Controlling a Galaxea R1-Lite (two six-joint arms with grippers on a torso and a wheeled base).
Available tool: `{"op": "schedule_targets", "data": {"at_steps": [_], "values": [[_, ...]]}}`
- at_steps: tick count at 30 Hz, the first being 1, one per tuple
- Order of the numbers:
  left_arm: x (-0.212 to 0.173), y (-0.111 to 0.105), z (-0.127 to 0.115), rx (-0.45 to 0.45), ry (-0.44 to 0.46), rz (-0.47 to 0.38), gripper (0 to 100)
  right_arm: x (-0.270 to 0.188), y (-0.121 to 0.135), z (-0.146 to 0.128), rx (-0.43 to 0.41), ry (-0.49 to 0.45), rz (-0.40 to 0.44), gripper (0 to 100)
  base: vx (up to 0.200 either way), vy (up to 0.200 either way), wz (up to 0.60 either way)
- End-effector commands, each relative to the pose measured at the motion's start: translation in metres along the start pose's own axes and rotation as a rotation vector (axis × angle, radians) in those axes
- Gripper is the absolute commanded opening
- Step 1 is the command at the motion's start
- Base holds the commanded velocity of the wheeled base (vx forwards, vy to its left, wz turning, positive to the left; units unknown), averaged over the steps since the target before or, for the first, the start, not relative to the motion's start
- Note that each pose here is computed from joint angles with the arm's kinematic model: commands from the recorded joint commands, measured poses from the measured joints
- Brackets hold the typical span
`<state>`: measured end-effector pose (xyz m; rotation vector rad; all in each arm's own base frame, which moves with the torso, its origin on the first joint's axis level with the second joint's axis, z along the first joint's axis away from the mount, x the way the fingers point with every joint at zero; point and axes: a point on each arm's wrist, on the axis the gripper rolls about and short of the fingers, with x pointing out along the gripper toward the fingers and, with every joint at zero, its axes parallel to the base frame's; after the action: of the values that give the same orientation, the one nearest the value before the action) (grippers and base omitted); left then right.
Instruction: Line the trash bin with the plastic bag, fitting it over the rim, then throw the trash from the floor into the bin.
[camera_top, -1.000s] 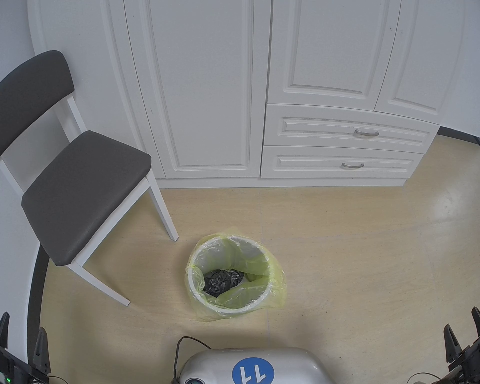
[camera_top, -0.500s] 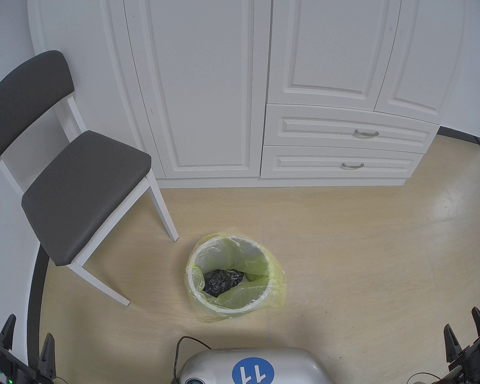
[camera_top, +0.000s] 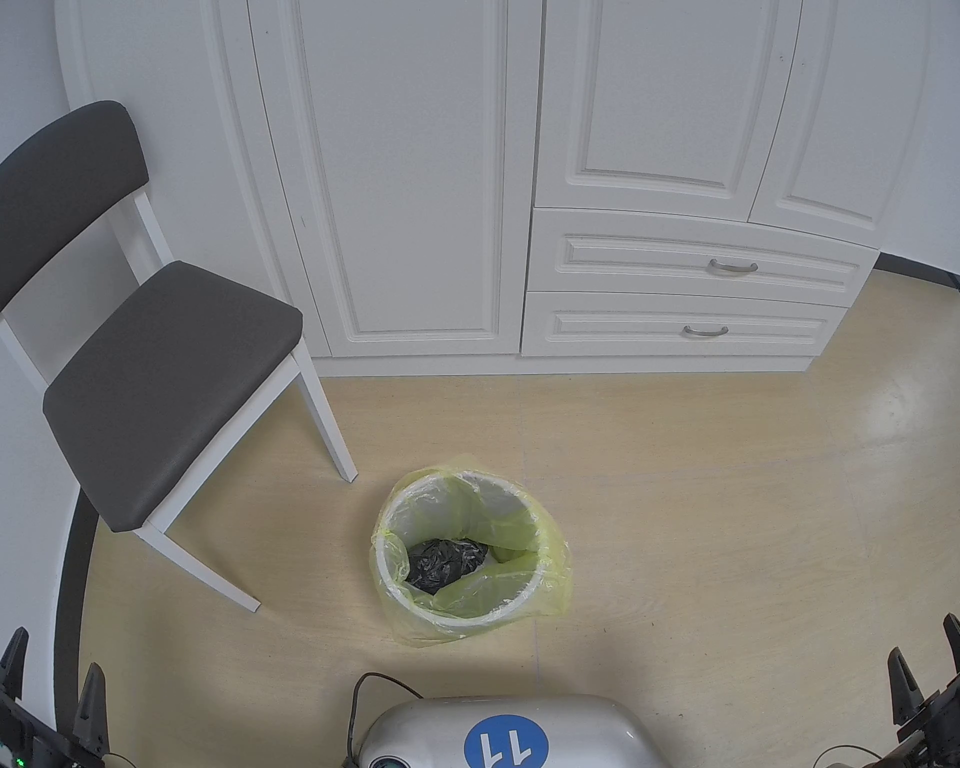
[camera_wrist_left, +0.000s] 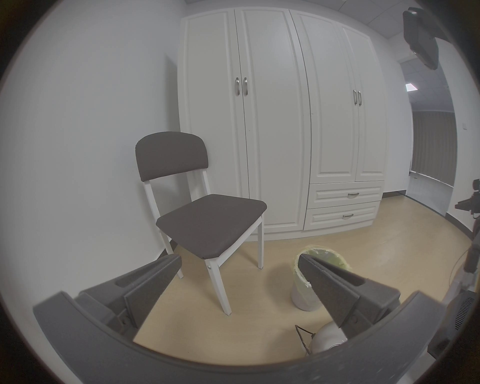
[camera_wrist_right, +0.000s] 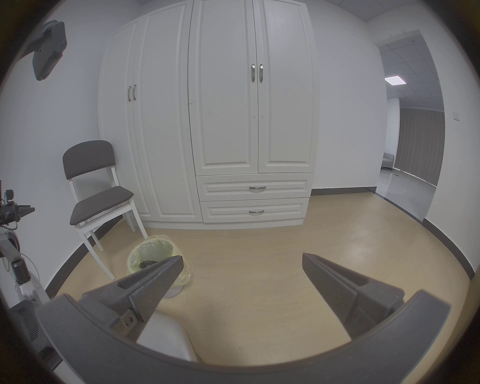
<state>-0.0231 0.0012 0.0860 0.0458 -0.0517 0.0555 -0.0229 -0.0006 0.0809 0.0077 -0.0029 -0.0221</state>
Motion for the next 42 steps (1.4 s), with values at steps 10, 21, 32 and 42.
{"op": "schedule_targets", "data": {"at_steps": [10,21,32,42], "values": [[-0.0003,-0.0028,-0.0054,0.010,-0.002,-0.111,100,0.0001,0.0000,-0.0051,0.000,0.000,0.001,100,0.000,0.000,0.00],[-0.0008,-0.0026,-0.0109,-0.018,0.062,-0.098,100,0.0001,-0.0001,-0.0052,0.000,0.001,0.002,100,0.000,0.000,0.00],[-0.0006,-0.0025,-0.0106,-0.042,0.055,-0.091,100,0.0001,-0.0001,-0.0052,0.006,0.001,0.001,100,0.000,0.000,0.00],[-0.0005,-0.0024,-0.0106,-0.039,0.055,-0.085,100,0.0001,-0.0001,-0.0052,0.006,0.001,0.001,100,0.000,0.000,0.00]]}}
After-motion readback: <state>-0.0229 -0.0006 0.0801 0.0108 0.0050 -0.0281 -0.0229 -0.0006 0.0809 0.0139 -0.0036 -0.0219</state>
